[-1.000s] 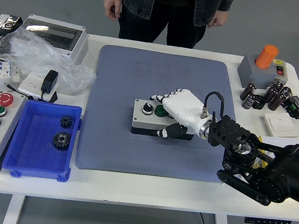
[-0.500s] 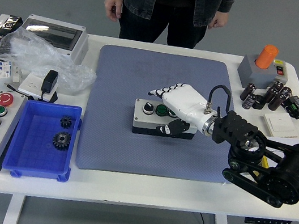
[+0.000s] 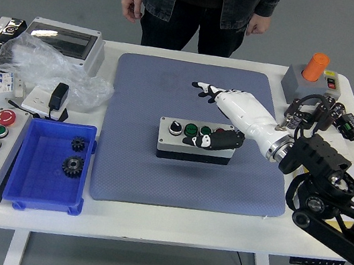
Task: Pick up the button,place it on the desk,press the button,press the button
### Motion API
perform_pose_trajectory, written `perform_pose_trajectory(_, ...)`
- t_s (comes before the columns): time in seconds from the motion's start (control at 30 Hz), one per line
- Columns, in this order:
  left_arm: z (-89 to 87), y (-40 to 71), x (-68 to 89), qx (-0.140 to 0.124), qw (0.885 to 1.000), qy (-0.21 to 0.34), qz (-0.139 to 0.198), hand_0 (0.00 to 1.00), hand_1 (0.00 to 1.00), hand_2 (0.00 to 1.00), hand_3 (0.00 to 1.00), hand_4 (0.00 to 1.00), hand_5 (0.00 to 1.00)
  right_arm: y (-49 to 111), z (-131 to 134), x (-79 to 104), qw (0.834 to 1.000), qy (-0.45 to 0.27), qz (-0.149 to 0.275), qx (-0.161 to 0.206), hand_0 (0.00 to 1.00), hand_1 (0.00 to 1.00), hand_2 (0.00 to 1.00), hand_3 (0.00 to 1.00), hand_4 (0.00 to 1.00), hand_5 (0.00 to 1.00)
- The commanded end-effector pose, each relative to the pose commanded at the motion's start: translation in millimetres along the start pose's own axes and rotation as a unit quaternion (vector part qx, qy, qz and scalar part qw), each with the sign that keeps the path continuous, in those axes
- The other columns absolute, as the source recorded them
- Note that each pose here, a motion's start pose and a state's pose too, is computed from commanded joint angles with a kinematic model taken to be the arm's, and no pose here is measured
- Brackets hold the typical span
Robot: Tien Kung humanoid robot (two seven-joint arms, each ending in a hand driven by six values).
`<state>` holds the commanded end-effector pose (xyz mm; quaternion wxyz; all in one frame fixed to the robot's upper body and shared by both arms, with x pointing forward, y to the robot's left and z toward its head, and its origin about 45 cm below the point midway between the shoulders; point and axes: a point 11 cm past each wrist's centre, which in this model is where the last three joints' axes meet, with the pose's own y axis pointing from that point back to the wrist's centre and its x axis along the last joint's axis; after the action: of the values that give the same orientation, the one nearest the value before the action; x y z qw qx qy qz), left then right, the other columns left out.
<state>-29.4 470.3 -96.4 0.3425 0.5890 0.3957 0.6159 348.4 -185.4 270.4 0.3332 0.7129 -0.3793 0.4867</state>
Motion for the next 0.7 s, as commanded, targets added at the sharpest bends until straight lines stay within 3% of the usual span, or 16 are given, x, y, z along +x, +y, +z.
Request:
perform_pose_trajectory(0.1, -5.5, -0.3, 1.3, 0.006, 1.0, 0.0, 0.001, 0.667, 0.694, 0.615, 0.636, 0.599, 0.365, 9.7, 8, 10.3, 0.999, 0.011, 0.036, -0.031, 0.792, 0.76, 0.838, 0.981, 0.998, 0.599)
perform_pose_trajectory(0.13, -6.7, -0.3, 1.9, 0.007, 1.0, 0.0, 0.002, 0.668, 0.693, 0.615, 0.637, 0.6, 0.366, 12.8, 12, 13.5, 0.998, 0.017, 0.046, -0.042, 0.729, 0.696, 0.703, 0.834, 0.998, 0.635)
perform_pose_trajectory(0.3, -3.9, -0.4, 3.7, 0.004, 1.0, 0.0, 0.004, 0.668, 0.693, 0.615, 0.637, 0.6, 0.366, 20.7, 19, 16.7, 0.994, 0.064, 0.052, -0.075, 0.729, 0.696, 0.703, 0.834, 0.998, 0.635)
perform_pose_trajectory(0.33, -2.2, -0.3, 3.5, 0.002, 1.0, 0.0, 0.003, 0.667, 0.694, 0.615, 0.637, 0.603, 0.364, 21.7, 21, 15.3, 0.993, 0.075, 0.047, -0.08, 0.578, 0.443, 0.325, 0.778, 0.685, 0.233)
perform_pose_trajectory(0.5, 1.5, -0.1, 1.8, -0.001, 1.0, 0.0, 0.002, 0.667, 0.694, 0.615, 0.637, 0.603, 0.364, 26.7, 30, 6.5, 0.989, 0.104, 0.002, -0.108, 0.578, 0.443, 0.325, 0.778, 0.685, 0.233)
perform_pose_trajectory(0.53, 1.2, -0.1, 2.0, -0.001, 1.0, 0.0, 0.002, 0.666, 0.694, 0.615, 0.637, 0.604, 0.366, 27.6, 32, 5.6, 0.988, 0.107, -0.006, -0.113, 0.527, 0.439, 0.253, 0.76, 0.396, 0.077)
perform_pose_trajectory(0.7, -1.0, -0.3, 4.0, 0.002, 1.0, 0.001, 0.004, 0.666, 0.694, 0.615, 0.637, 0.604, 0.366, 30.8, 40, 0.8, 0.984, 0.119, -0.039, -0.13, 0.527, 0.439, 0.253, 0.76, 0.396, 0.077)
